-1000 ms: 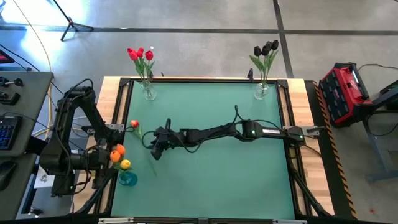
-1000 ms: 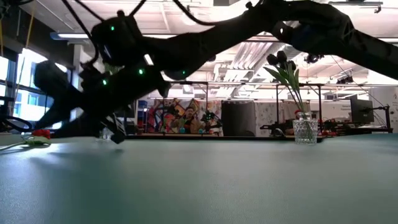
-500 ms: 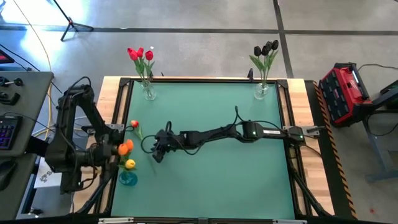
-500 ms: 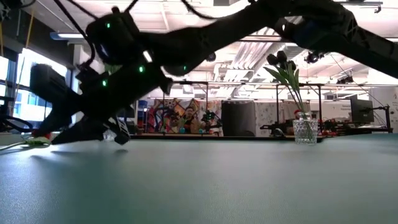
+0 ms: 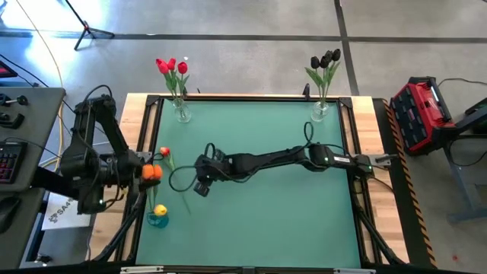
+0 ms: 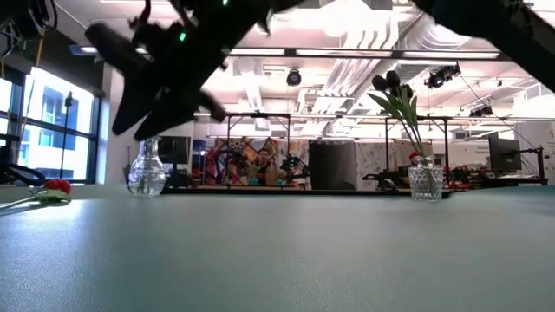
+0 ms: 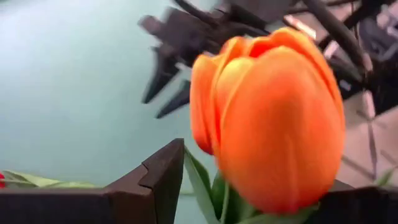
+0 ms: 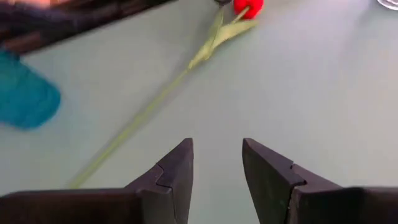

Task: Sort flowers into vase by color
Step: Put the orange tulip into the blue vase

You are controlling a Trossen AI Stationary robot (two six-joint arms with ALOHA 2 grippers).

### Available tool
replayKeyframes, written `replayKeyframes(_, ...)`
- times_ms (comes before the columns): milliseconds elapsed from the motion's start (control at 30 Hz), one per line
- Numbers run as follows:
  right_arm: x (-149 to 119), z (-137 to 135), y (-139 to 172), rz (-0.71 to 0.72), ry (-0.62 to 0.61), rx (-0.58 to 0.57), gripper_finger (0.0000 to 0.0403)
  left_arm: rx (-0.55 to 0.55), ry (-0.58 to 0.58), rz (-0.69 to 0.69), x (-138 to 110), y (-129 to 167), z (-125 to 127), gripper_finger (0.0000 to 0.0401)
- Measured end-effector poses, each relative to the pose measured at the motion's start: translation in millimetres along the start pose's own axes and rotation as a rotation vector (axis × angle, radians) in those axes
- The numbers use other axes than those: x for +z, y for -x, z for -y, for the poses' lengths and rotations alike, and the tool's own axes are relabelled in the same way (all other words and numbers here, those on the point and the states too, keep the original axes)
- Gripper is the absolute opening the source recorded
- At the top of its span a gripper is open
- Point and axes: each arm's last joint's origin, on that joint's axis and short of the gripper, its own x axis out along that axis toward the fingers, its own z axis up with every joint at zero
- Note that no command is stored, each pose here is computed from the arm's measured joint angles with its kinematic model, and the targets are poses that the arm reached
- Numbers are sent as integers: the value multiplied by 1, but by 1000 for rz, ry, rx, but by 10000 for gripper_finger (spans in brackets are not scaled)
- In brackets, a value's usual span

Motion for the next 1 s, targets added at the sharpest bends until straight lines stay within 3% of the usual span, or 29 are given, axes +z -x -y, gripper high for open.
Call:
replayKeyframes(333,-5,-4,65,-101,109,-355,127,-1,88,81,20,-1,-11,170)
replayKeyframes(433,-4,-5,81,-111,139,-403,127,-23,86,126,29,3,-11,170)
replayKeyframes(567,-4,-13,102,-120,188,-405,126,-38,38,166,41,9,-8,170)
replayKeyframes(800,-4,-38,139,-148,326,-216,126,-61,-7,204,56,18,-3,170)
replayKeyframes(1000,6,-43,176,-84,333,-208,126,-25,-22,258,69,21,-5,170)
